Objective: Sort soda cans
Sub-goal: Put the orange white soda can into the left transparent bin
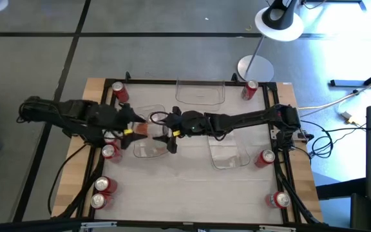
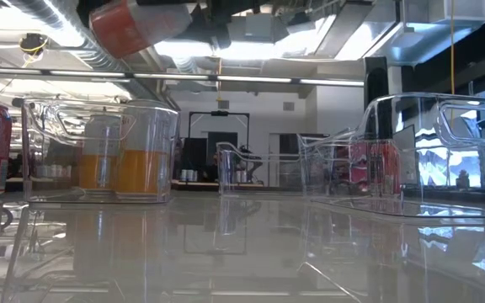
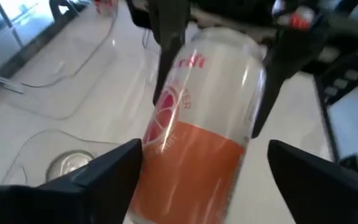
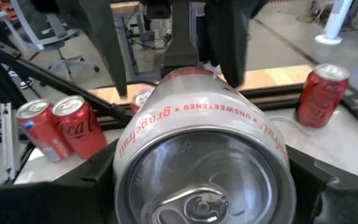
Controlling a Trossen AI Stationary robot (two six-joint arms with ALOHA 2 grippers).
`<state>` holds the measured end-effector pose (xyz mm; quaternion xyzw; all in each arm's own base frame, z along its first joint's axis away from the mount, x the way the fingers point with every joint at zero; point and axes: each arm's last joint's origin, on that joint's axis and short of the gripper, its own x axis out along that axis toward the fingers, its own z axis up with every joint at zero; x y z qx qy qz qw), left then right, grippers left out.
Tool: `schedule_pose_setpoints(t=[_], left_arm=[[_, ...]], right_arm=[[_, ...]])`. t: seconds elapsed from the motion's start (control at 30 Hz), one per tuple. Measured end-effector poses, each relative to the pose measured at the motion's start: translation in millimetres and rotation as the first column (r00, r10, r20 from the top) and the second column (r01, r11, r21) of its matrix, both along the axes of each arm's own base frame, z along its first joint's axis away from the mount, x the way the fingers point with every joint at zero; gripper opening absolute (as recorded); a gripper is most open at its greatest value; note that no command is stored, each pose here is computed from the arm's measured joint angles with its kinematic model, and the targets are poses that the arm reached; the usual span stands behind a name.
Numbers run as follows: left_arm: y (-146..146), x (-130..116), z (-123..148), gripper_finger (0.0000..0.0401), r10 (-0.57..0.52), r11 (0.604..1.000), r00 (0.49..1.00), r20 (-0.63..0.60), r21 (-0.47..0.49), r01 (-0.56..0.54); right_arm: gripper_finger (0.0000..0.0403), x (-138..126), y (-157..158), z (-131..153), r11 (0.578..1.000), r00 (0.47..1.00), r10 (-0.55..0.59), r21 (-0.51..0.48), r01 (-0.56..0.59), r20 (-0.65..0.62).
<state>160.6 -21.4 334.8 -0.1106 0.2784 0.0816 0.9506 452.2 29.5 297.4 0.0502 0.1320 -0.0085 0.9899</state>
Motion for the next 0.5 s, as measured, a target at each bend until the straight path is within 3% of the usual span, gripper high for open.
schedule_pose_setpoints(t=[0.3,0.5], left_arm=[[-8.3,32.0,-24.7,0.0351,-0.104,0.994,0.980,-0.167,0.005,0.107],[-9.3,37.4,-29.4,0.0310,-0.105,0.994,0.976,-0.193,0.006,0.109]], right_arm=[[0.0279,0.0,2.9,0.3,0.995,0.996,0.091,0.030,-0.091,0.004],[0.0279,-0.8,3.1,-2.1,0.994,0.994,0.104,0.035,-0.103,-0.022]])
